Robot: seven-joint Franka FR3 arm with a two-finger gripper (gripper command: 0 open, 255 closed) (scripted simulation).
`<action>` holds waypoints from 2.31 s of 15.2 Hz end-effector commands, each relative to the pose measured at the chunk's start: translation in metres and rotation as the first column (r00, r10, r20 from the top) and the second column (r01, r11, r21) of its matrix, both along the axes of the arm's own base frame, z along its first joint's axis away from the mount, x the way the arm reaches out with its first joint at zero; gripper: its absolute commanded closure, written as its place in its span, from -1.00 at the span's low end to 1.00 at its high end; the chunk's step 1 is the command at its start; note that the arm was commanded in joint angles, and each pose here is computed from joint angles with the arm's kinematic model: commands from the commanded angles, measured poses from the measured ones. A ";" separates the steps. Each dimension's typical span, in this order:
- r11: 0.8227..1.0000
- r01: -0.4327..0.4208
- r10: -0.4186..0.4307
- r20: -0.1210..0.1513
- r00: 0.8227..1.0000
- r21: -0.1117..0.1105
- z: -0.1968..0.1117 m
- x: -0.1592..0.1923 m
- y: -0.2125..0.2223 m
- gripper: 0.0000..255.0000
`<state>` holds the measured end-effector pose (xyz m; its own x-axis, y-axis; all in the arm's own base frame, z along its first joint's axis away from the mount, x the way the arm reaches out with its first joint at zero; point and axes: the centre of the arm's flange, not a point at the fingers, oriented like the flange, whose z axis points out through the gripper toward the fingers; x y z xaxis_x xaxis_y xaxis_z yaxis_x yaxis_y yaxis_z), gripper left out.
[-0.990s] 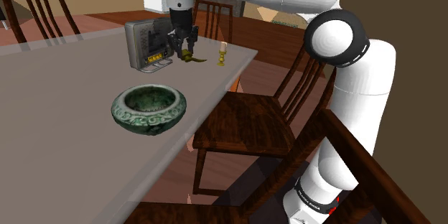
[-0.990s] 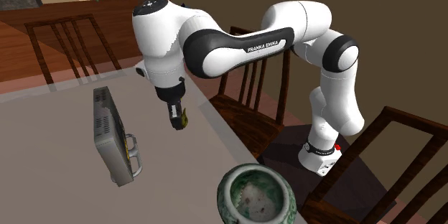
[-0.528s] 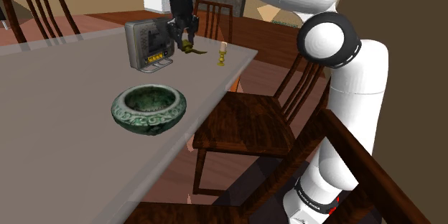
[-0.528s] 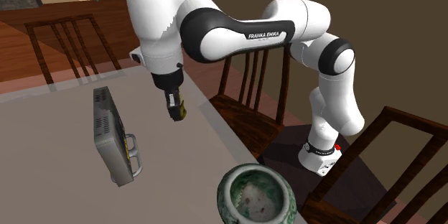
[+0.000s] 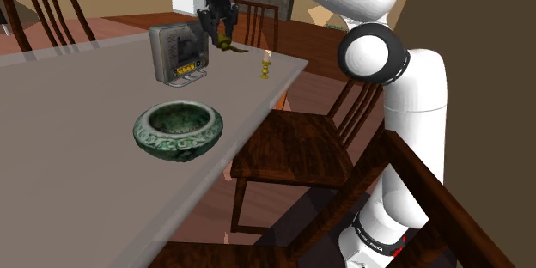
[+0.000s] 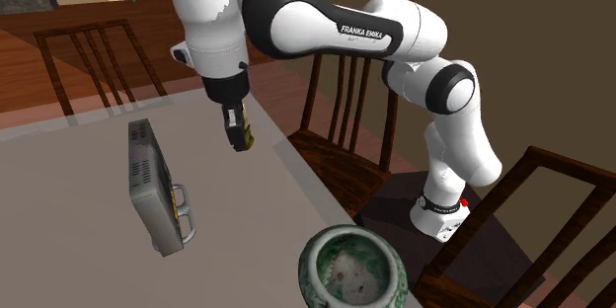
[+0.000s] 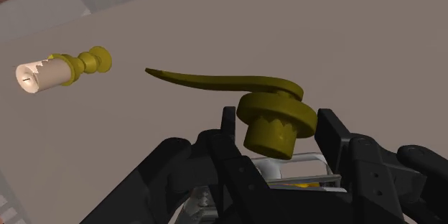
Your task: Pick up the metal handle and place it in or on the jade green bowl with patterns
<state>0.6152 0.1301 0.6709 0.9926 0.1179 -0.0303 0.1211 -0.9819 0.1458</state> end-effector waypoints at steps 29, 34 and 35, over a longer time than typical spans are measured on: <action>1.000 0.000 0.000 -0.001 1.000 0.000 0.021 -0.179 0.292 1.00; 1.000 0.000 0.000 -0.001 1.000 0.000 -0.006 -0.179 0.292 1.00; 1.000 0.000 0.000 -0.001 1.000 0.000 -0.011 -0.179 0.292 1.00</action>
